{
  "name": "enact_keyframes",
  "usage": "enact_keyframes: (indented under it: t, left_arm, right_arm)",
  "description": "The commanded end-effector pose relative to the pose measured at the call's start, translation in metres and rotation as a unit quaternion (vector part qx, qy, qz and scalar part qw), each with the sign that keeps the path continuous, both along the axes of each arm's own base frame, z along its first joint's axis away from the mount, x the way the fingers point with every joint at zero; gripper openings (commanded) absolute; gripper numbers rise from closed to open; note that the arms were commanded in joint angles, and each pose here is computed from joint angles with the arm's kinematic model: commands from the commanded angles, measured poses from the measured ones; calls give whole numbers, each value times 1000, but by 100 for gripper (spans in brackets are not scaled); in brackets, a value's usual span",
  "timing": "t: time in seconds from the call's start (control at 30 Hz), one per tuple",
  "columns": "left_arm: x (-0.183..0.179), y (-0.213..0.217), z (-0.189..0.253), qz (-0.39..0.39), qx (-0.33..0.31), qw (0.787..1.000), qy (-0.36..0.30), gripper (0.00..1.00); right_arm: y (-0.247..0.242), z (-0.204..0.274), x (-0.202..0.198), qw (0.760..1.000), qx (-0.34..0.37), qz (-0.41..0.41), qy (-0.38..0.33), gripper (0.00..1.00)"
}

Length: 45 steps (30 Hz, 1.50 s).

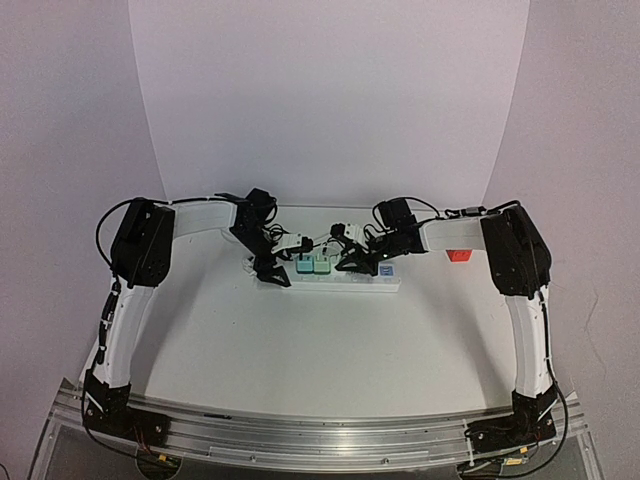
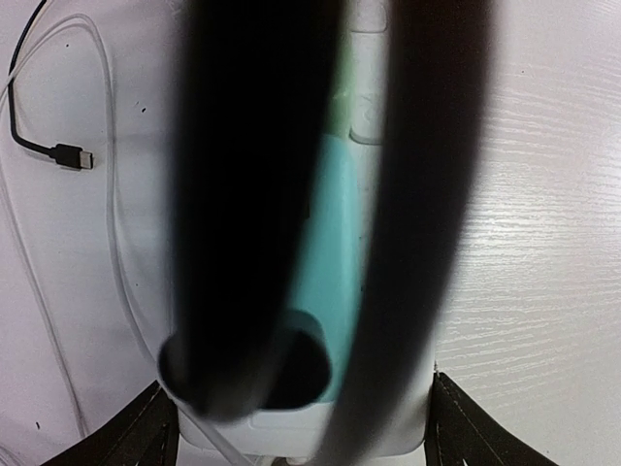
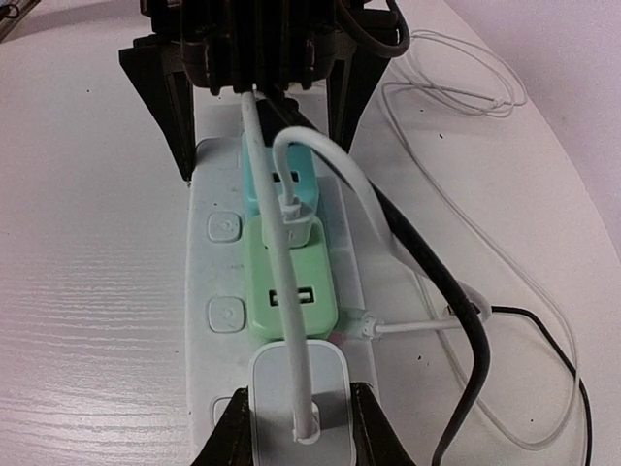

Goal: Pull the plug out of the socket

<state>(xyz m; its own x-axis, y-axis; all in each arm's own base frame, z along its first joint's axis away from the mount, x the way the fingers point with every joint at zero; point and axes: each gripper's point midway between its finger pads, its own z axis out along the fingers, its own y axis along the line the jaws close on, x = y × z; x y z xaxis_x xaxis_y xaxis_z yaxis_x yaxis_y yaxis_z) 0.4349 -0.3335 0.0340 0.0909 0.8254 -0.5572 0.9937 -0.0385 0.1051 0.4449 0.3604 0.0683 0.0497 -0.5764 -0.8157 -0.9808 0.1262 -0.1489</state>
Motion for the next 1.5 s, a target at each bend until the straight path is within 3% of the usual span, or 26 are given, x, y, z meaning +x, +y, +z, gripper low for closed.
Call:
enact_keyframes:
  t: [0.0,0.43,0.9,1.47]
  left_arm:
    - [-16,38,-60,1,110,993,37,0]
    - [-16,40,-66,1,125,992,33,0]
    - [-17,37,-70,-3,135,990,27,0]
    - [-20,44,-75,-11,152,988,18,0]
  right_arm:
    - [21,74,13,993,94,18,-68,0]
    - [24,92,19,988,120,14,-93,0]
    - [21,71,10,987,3,35,-155,0]
    - [21,121,28,988,106,-16,-110,0]
